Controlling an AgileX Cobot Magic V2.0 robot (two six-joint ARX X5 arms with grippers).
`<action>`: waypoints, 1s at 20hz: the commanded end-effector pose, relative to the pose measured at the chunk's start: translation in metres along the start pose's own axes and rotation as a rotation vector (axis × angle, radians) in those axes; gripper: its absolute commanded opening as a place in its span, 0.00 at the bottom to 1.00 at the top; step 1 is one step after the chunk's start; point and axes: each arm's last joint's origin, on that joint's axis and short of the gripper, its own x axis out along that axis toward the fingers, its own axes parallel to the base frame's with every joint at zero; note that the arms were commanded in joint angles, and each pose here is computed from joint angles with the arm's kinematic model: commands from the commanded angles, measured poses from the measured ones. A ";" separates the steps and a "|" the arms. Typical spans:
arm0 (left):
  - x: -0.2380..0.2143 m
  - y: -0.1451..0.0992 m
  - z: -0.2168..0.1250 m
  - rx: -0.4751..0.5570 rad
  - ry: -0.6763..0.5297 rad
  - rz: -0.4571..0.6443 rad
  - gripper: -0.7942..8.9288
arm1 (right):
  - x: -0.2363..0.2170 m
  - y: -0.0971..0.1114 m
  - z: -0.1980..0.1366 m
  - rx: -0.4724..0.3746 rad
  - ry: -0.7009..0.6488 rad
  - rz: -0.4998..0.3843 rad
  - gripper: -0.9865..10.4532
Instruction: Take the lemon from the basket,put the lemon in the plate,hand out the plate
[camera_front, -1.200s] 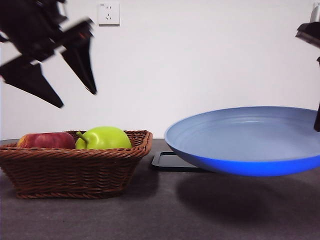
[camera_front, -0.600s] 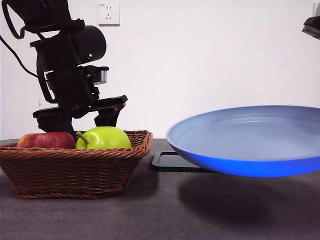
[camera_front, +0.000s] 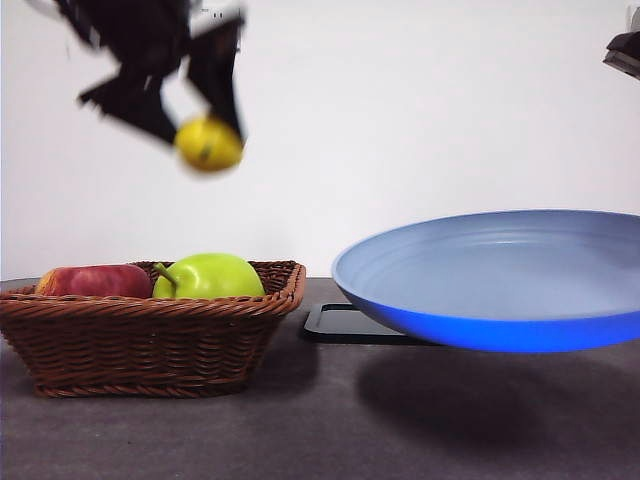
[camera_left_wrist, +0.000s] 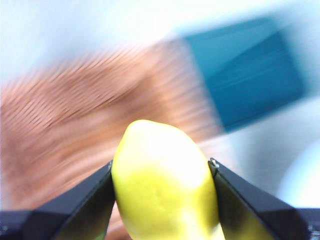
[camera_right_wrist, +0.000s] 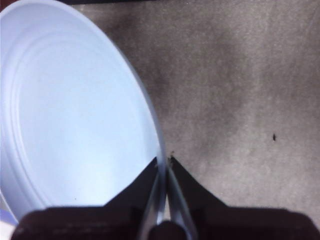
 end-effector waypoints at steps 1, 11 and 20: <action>-0.014 -0.036 0.000 0.095 -0.044 -0.141 0.31 | -0.001 0.002 0.003 -0.011 -0.012 0.016 0.09; 0.028 -0.182 -0.063 0.493 0.043 -0.236 0.31 | -0.001 0.005 0.003 -0.012 0.010 0.118 0.09; 0.067 -0.191 -0.083 0.522 0.160 -0.215 0.37 | -0.001 0.005 0.002 -0.008 0.018 0.117 0.09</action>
